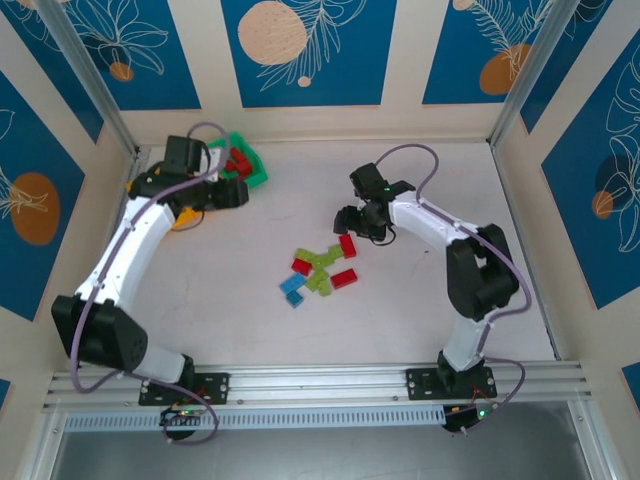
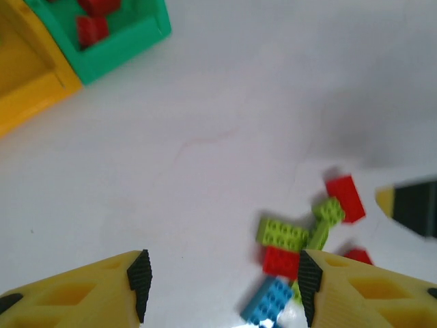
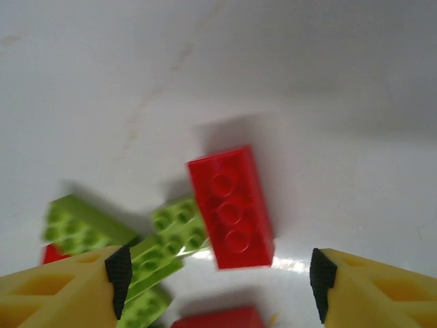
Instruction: Sort the legos into containers by color
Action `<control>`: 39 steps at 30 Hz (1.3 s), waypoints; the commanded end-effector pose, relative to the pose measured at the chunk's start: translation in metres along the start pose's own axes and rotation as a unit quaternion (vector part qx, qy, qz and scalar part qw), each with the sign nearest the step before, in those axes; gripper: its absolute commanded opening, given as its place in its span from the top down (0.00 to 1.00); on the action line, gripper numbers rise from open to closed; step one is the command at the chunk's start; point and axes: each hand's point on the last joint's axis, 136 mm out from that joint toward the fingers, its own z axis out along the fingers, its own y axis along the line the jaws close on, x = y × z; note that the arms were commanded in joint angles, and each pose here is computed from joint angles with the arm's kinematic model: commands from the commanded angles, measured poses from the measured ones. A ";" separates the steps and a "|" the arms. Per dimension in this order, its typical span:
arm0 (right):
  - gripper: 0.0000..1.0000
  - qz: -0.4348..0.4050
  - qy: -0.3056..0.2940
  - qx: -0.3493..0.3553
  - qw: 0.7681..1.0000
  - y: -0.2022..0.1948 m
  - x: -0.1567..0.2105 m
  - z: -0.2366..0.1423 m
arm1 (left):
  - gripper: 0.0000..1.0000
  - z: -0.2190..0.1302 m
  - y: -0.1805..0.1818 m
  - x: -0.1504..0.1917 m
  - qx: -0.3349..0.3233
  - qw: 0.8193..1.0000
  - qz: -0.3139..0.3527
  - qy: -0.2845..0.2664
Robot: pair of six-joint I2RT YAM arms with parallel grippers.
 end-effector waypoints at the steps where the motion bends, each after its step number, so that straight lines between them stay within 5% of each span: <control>1: 0.29 -0.012 0.005 0.019 1.000 -0.004 -0.008 0.011 | 0.40 0.000 0.004 0.022 -0.017 0.999 0.041 0.002; 10: 0.37 0.014 0.043 0.023 0.999 -0.006 0.000 0.051 | 0.25 0.013 -0.019 0.069 0.068 0.991 0.109 0.046; 18: 0.52 0.031 0.054 0.041 0.997 -0.018 0.009 0.059 | 0.17 0.021 -0.004 0.065 0.021 0.993 0.109 0.042; 22: 0.71 0.029 0.048 0.030 0.998 -0.012 0.003 0.055 | 0.15 0.022 -0.004 0.062 0.020 0.994 0.103 0.033; 26: 0.73 0.031 0.024 0.015 0.999 0.000 -0.011 0.034 | 0.14 0.017 -0.004 0.060 0.014 0.994 0.105 0.026; 33: 0.73 -0.014 -0.103 -0.137 0.985 0.092 -0.061 -0.041 | 0.09 -0.020 -0.015 0.041 0.018 0.993 0.116 -0.032; 39: 0.72 -0.018 -0.166 -0.242 0.956 0.185 -0.113 -0.023 | 0.00 -0.040 0.013 0.023 -0.071 0.990 0.079 -0.089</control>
